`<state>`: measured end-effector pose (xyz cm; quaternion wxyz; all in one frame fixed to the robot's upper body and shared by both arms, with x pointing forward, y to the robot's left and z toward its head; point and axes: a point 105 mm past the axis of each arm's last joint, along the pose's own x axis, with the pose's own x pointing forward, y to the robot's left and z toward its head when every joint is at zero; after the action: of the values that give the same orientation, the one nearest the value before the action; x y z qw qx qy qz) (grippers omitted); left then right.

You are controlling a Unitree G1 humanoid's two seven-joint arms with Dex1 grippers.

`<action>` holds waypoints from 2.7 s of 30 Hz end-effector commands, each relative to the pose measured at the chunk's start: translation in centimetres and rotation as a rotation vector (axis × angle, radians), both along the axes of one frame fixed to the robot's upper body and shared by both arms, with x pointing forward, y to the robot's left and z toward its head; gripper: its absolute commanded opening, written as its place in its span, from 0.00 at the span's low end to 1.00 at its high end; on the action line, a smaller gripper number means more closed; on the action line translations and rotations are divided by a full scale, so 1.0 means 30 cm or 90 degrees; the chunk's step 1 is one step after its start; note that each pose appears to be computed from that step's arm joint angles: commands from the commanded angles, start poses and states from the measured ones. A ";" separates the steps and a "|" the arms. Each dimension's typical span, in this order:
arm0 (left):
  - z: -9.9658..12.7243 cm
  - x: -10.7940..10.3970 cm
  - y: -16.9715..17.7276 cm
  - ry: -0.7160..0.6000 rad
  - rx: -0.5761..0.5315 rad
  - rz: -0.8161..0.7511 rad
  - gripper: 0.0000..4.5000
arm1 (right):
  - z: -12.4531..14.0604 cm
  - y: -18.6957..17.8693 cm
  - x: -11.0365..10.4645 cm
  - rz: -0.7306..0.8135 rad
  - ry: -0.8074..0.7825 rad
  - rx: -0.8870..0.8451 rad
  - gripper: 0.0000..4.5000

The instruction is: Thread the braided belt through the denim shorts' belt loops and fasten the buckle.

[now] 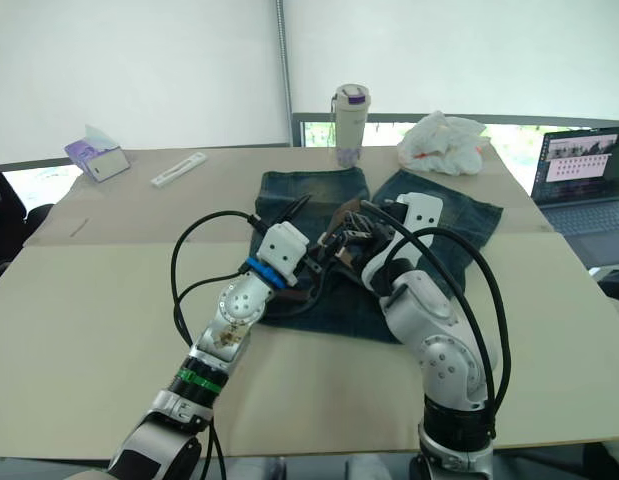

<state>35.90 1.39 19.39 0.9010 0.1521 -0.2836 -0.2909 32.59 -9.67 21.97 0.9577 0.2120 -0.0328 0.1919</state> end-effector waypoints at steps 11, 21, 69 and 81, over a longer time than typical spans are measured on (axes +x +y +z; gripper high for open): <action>-0.015 -0.009 0.035 0.038 -0.048 -0.019 0.50 | 0.055 0.008 -0.025 0.007 -0.050 0.005 0.00; -0.017 -0.004 0.020 0.038 -0.039 -0.017 0.29 | 0.056 0.024 -0.031 0.021 -0.053 0.004 0.00; 0.027 -0.029 0.027 0.148 -0.080 -0.064 0.00 | 0.032 0.029 -0.028 0.026 -0.055 -0.021 0.18; -0.083 0.044 0.110 0.520 -0.444 -0.156 0.00 | -0.011 -0.038 -0.079 0.078 -0.143 -0.242 0.99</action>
<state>37.07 4.48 16.03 0.9103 -0.2720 -0.0100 -0.3119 31.06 -11.00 20.40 0.9649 0.0444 -0.0534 0.2534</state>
